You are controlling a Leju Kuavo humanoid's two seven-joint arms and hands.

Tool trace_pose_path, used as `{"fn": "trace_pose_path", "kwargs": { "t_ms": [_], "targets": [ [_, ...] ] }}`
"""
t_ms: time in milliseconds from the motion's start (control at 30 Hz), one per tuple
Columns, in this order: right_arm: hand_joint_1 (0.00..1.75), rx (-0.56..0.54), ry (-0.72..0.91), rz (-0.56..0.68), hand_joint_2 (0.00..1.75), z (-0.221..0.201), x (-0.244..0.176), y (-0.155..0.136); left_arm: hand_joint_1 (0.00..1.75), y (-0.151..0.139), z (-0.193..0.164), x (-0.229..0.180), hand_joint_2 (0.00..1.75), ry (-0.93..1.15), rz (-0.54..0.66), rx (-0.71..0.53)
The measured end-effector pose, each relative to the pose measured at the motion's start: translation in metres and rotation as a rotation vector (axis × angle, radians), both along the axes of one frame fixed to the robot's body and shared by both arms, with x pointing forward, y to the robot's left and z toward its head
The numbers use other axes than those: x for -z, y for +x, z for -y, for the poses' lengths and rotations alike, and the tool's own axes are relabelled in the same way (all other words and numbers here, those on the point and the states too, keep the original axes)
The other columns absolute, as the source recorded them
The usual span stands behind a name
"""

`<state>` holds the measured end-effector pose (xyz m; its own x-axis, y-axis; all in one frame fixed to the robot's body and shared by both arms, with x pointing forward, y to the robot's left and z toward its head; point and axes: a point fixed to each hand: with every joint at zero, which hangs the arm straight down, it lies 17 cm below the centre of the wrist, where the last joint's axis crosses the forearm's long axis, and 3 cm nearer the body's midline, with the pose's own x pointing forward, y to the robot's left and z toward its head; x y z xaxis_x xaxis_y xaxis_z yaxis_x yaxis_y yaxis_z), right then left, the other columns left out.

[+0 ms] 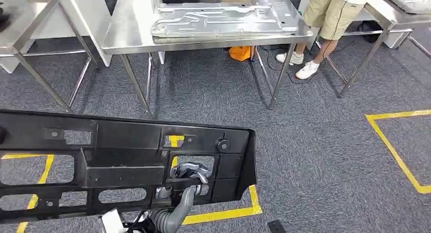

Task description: Take the parts from the cabinet and place them on the table.

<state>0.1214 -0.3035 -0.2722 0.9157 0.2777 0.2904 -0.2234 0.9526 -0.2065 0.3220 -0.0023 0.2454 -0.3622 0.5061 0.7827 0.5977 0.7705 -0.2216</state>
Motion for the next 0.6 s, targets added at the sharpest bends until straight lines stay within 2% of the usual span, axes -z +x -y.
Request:
{"fn": "trace_pose_path", "kwargs": {
  "t_ms": [600],
  "targets": [
    [0.00,0.010,0.011,0.019,0.00,-0.0023,-0.0011,0.0037,1.75,0.0044,-0.0060,0.0006,1.75,-0.001,-0.012,-0.030]
  ]
}}
